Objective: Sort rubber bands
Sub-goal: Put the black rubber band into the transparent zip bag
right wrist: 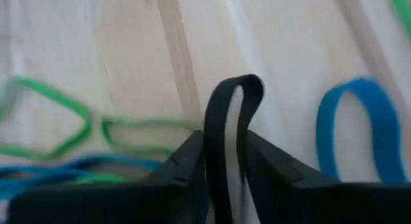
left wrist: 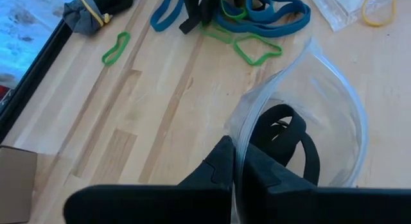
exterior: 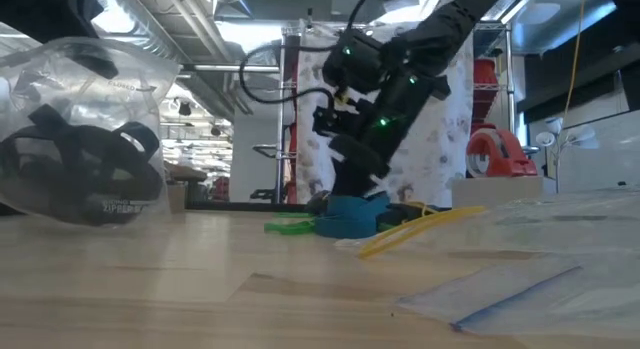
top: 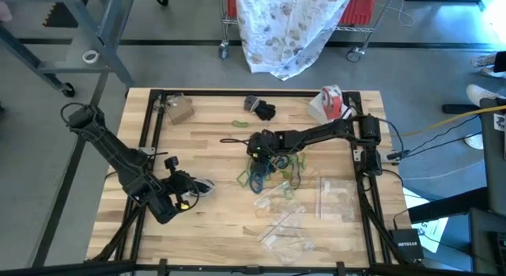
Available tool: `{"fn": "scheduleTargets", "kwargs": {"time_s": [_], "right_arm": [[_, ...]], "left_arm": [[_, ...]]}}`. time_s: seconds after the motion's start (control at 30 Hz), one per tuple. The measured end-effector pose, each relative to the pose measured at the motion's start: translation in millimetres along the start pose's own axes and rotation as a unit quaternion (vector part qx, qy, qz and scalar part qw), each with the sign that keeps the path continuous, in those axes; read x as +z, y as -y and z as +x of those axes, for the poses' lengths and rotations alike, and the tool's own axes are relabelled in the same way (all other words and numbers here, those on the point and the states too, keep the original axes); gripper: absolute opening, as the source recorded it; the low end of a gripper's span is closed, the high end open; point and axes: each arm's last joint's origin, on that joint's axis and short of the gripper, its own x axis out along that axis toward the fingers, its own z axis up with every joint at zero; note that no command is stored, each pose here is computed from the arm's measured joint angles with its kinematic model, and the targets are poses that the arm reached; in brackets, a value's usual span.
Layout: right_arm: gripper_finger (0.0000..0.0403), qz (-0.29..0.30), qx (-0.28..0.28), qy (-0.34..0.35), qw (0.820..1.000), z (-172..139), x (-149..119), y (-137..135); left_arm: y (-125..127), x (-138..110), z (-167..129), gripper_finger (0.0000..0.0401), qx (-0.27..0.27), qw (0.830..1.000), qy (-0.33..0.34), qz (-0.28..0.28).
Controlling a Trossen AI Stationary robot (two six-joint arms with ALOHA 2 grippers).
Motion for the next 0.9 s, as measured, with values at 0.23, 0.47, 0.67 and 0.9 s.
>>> {"fn": "scheduleTargets", "kwargs": {"time_s": [0.23, 0.47, 0.67, 0.9], "right_arm": [[0.0012, 0.0, -0.003, -0.004, 1.0, -7.4, 11.5, -0.8], [0.0003, -0.021, 0.01, 0.044, 0.999, -27.4, 48.7, -18.7], [0.0002, -0.08, -0.024, 0.076, 0.994, -63.2, 85.5, -47.7], [0.0001, -0.157, -0.162, 0.117, 0.967, -109.9, 107.5, -90.9]], "left_arm": [[0.2, 0.2, 0.0, 0.0, -0.001, 1.0, 0.001, -0.001], [1.0, 0.8, 0.0, 0.0, -0.004, 1.0, 0.003, -0.006], [1.0, 0.8, 0.0, 0.0, -0.004, 1.0, 0.003, -0.015], [1.0, 0.8, 0.0, 0.0, -0.004, 0.999, 0.003, -0.044]]}}
